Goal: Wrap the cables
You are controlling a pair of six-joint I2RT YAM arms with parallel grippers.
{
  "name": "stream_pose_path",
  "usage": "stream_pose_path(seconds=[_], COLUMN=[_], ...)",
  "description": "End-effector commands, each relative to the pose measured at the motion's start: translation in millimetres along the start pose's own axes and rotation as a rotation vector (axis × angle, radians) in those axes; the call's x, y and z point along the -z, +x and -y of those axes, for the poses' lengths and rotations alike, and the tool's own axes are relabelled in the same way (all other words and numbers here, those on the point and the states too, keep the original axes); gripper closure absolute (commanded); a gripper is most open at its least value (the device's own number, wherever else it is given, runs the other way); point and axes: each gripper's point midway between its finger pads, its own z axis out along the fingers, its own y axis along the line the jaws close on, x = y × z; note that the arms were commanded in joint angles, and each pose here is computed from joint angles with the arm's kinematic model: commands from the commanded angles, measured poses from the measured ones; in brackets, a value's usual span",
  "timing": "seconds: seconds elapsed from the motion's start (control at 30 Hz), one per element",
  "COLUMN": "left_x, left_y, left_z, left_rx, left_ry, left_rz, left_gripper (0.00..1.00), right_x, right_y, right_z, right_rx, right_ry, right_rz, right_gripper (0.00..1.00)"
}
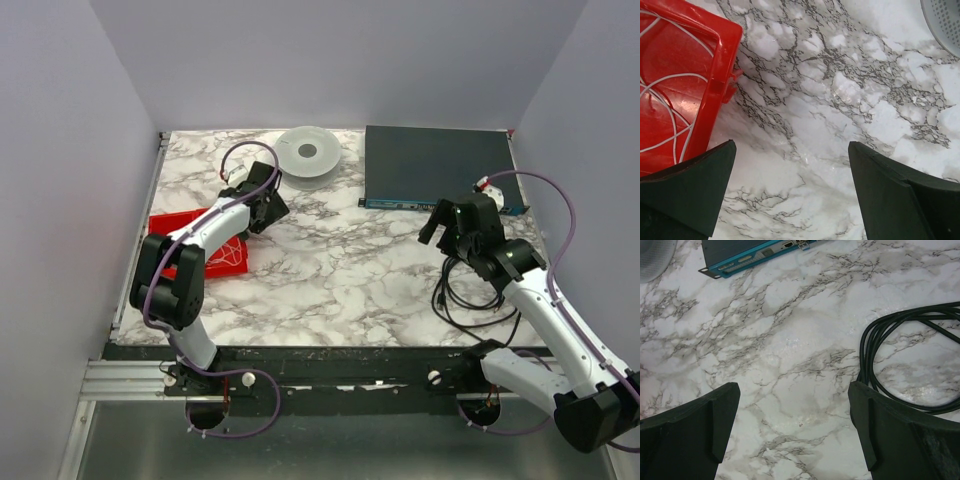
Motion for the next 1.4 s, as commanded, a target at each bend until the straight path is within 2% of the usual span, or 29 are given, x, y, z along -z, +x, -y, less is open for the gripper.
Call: stream_pose_path(seconds=[0.0,0.2,0.33,0.4,0.57,0.63,0.7,0.87,1.03,1.23,1.37], left_x=[2,2,8,14,49,55,56,53,29,-5,-23], left_y=[-13,-12,-20,-25,-47,-53,-54,-57,-70,-83,-91], left_z=[-28,-49,-46,-33,31,59,84,152,200,205,196], left_rx=[-0.050,-0.031,-0.059,-0.106,-0.293,-0.307,-0.259,-0.001,0.185,0.403,0.487], left_ry=[-0.070,-0.098,-0.073,-0.036,0.066,0.129,0.212,0.505,0.618,0.631,0.631], left_rz=[0.033,0.033,0.046,0.059,0.133,0.123,0.072,-0.065,-0.141,-0.187,-0.199], left_gripper=[0.01,0.01,0.01,0.01,0.01,0.02,0.03,0.09,0.11,0.12,0.14], right_x=[-4,-5,-6,-6,-5,-3,-1,5,16,24,24], right_y=[2,2,4,3,-1,-4,-5,-9,-14,-15,-15], right_z=[-9,-10,-11,-11,-12,-14,-16,-15,-10,-2,0], right_rx=[-0.009,-0.005,-0.004,-0.004,-0.005,-0.005,-0.004,0.002,0.018,0.040,0.053], right_ry=[-0.039,-0.045,-0.051,-0.053,-0.052,-0.057,-0.065,-0.063,-0.049,-0.023,-0.017], right_rz=[-0.005,-0.003,-0.008,-0.005,0.007,0.012,0.011,0.010,0.017,0.023,0.022], right_gripper=[0.00,0.00,0.00,0.00,0.00,0.00,0.00,0.00,0.00,0.00,0.00])
